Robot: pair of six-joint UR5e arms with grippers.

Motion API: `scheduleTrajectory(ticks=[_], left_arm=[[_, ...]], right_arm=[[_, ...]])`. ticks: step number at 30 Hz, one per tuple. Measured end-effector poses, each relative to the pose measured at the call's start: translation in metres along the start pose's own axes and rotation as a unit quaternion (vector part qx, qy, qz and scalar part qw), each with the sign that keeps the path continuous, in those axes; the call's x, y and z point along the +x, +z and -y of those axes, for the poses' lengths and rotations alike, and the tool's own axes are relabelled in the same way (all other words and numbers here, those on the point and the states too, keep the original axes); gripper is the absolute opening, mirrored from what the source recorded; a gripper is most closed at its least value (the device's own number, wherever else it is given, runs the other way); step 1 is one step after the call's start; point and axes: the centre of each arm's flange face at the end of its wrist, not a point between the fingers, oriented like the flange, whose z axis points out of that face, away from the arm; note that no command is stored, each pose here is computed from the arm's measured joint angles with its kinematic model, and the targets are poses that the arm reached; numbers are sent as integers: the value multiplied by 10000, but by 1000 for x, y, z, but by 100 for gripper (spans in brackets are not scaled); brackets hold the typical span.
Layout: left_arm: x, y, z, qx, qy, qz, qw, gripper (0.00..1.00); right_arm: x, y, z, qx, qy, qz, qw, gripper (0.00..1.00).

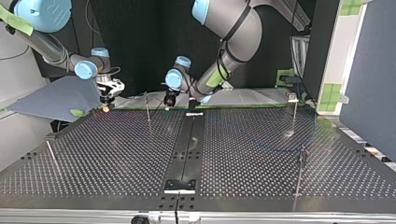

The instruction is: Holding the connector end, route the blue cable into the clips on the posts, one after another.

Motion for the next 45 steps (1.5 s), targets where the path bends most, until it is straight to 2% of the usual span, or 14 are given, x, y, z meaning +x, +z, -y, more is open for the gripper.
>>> scheduleTrajectory(ticks=[4, 14, 20, 30, 38, 45], left_arm=[[-8, 5, 1, -5, -83, -18, 10000, 11], [-9, 3, 7, 172, -120, -278, 9994, 11], [-9, 4, 6, 191, -141, -297, 9993, 11], [-7, 2, 10, 258, -160, -323, 9990, 11], [-6, 3, 9, 274, -307, -333, 9986, 9], [-5, 2, 17, 424, -426, -361, 9975, 9]], right_arm=[[1, 1, -1, 1, 14, -33, 10000, 0], [-6, 4, -7, -38, 13, -1, 10000, 0], [-19, 11, -11, -59, -16, 146, 9999, 0], [-26, 21, -16, -67, -22, 154, 9999, 0], [-35, 31, -16, -52, -41, 203, 9998, 0], [-33, 37, -16, -54, -56, 203, 9998, 0]])
